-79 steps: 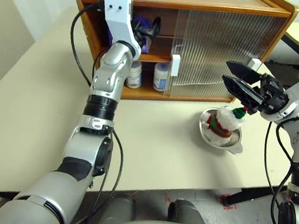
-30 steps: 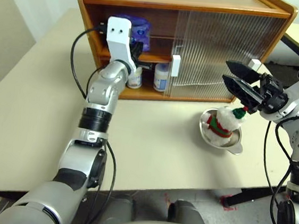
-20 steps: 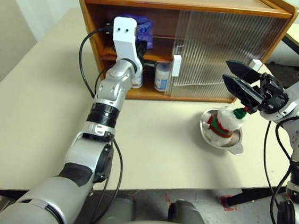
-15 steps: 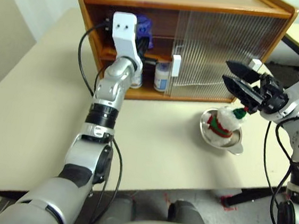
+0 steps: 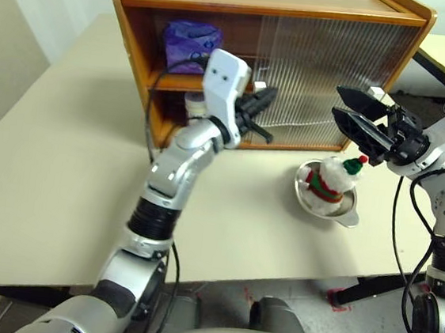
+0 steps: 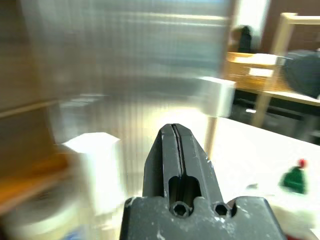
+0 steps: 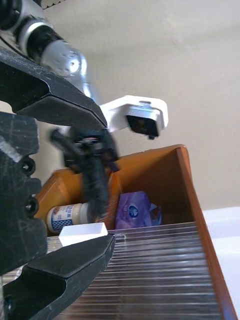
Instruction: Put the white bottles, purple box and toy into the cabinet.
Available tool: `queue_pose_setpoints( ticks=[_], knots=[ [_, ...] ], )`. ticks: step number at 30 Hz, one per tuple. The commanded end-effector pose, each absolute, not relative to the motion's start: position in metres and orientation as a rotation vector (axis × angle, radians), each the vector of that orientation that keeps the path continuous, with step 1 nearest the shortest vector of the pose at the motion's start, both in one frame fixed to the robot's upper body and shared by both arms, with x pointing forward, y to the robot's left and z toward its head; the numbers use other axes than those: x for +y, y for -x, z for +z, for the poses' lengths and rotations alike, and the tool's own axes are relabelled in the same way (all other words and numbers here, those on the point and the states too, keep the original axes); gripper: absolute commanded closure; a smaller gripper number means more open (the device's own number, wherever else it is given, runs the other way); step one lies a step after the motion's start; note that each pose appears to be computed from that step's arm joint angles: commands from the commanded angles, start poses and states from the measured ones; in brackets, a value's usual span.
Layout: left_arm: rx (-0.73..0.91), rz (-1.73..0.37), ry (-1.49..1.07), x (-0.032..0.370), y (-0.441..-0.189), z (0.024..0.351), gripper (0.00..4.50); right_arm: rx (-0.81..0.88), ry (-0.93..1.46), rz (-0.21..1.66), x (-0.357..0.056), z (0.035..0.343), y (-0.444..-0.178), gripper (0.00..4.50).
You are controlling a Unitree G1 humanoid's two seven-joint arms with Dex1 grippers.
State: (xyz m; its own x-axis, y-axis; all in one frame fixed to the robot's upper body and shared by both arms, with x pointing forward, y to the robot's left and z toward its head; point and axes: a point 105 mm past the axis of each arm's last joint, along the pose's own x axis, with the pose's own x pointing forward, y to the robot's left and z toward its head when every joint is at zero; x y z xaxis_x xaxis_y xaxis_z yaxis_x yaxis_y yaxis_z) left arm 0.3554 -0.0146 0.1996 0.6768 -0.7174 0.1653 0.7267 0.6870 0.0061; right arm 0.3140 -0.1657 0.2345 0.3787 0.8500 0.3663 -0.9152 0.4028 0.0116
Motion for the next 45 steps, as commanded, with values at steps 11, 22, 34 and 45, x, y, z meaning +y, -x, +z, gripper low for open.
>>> queue_pose_setpoints(
  ticks=[11, 22, 34, 45],
  knots=[
    [-0.175, -0.691, 0.044, -0.061, -0.385, 0.172, 4.48, -0.289, -0.202, 1.115, -0.172, 0.234, -0.303, 0.0],
    [-0.232, -0.608, 0.039, -0.049, -0.383, 0.173, 4.48, -0.277, -0.199, 1.108, -0.174, 0.233, -0.3, 0.0],
    [-0.194, -0.418, 0.033, -0.005, -0.391, 0.159, 4.48, -0.264, -0.208, 1.129, -0.171, 0.233, -0.302, 0.0],
    [-0.186, -0.286, 0.019, 0.03, -0.394, 0.153, 4.48, -0.265, -0.211, 1.143, -0.169, 0.233, -0.305, 0.0]
  ],
)
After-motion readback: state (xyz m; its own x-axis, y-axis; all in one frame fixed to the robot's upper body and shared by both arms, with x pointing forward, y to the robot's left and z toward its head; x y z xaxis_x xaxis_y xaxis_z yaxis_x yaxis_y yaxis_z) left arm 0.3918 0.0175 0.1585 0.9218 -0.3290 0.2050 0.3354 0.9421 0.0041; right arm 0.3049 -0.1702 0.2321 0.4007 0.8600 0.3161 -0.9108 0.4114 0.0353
